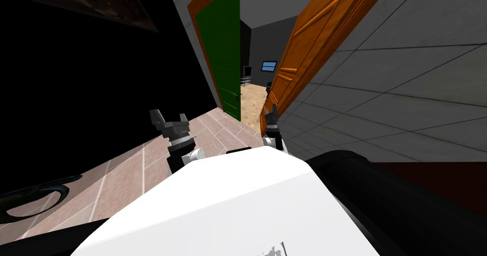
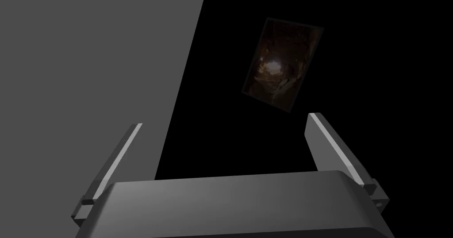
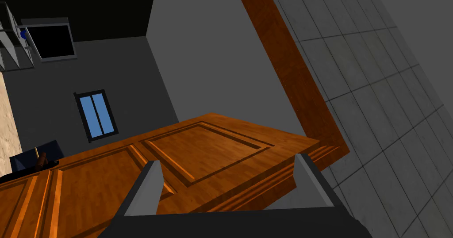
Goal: Push the door open
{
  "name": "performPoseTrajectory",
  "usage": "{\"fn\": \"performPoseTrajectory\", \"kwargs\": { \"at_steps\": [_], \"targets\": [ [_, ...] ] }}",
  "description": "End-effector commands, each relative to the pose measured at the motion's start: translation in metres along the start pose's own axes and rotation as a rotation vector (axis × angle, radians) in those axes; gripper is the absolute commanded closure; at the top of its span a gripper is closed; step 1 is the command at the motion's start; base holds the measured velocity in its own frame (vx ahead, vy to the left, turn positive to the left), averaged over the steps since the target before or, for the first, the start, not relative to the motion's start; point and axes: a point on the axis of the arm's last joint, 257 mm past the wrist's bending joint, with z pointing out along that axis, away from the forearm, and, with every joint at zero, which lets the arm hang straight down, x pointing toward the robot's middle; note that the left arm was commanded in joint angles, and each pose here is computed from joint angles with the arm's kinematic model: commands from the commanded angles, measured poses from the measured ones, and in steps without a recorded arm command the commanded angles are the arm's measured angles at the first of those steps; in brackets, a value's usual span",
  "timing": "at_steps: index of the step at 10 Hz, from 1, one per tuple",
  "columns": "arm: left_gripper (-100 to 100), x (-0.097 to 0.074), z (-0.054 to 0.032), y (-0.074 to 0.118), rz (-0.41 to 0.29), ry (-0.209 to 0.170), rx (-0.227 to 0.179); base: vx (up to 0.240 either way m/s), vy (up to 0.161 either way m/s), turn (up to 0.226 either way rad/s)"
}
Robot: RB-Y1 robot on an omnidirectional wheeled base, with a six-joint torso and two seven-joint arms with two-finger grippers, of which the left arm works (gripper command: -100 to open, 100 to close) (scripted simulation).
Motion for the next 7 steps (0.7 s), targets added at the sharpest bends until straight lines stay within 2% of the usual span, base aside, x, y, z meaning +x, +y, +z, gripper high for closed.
{"fn": "performPoseTrajectory", "kwargs": {
  "at_steps": [1,7],
  "targets": [
    [-100,0.004,0.0006,0.01,-0.005,0.012,-0.013,-0.037,-0.018,-0.048],
    [-100,0.02,0.0023,0.053,-0.026,0.058,-0.07,0.124,0.05,-0.067]
  ]
}}
